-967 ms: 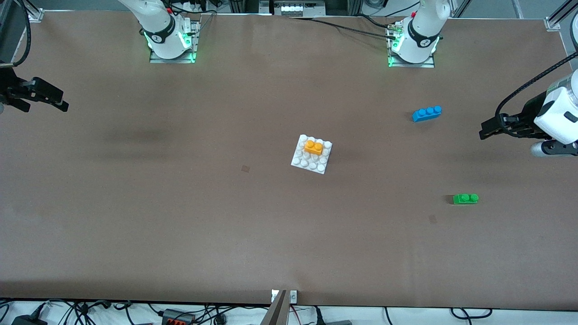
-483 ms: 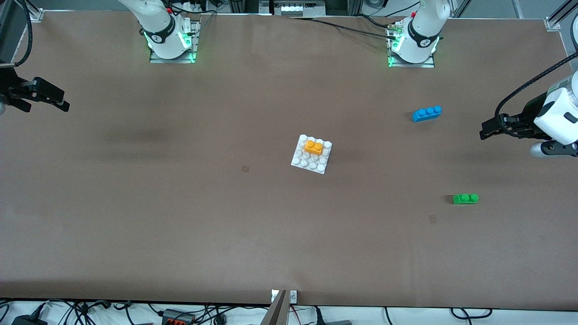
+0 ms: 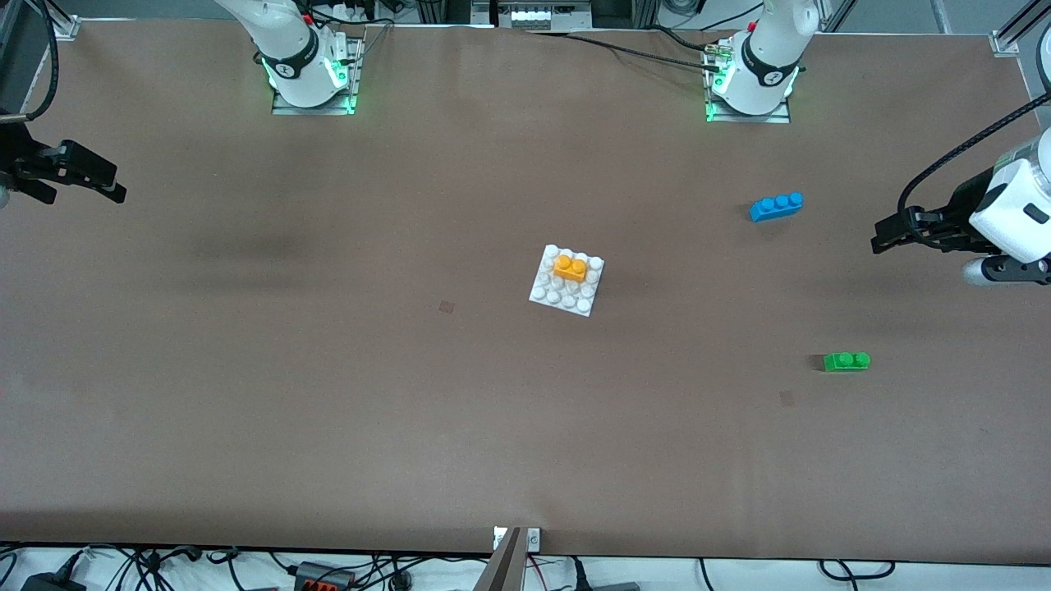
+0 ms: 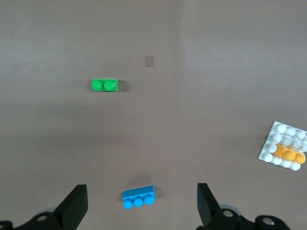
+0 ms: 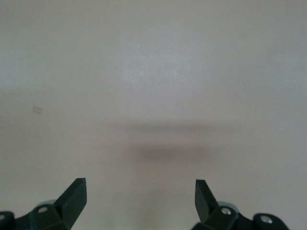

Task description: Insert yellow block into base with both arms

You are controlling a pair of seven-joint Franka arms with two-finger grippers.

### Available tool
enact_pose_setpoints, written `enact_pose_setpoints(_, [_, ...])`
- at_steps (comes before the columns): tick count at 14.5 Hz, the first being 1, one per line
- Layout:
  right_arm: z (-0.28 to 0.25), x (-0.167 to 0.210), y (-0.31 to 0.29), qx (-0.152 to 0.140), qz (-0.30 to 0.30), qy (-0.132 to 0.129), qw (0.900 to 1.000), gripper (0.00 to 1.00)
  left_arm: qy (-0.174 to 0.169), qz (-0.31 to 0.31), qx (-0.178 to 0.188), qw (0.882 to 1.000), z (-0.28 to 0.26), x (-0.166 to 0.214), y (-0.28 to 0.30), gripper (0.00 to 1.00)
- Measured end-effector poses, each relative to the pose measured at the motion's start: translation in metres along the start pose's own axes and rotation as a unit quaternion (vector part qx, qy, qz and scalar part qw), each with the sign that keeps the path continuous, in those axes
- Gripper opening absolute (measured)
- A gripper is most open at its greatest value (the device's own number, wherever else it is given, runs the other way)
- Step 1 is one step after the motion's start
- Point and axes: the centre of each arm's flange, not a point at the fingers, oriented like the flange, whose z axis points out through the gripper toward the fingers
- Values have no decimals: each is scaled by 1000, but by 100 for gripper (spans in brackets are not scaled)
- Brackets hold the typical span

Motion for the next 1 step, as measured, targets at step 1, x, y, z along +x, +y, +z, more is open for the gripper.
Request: enact_pose_setpoints(1, [0,0,0,0,0,0,1000,100,0,1,0,1000,0,0,0,100])
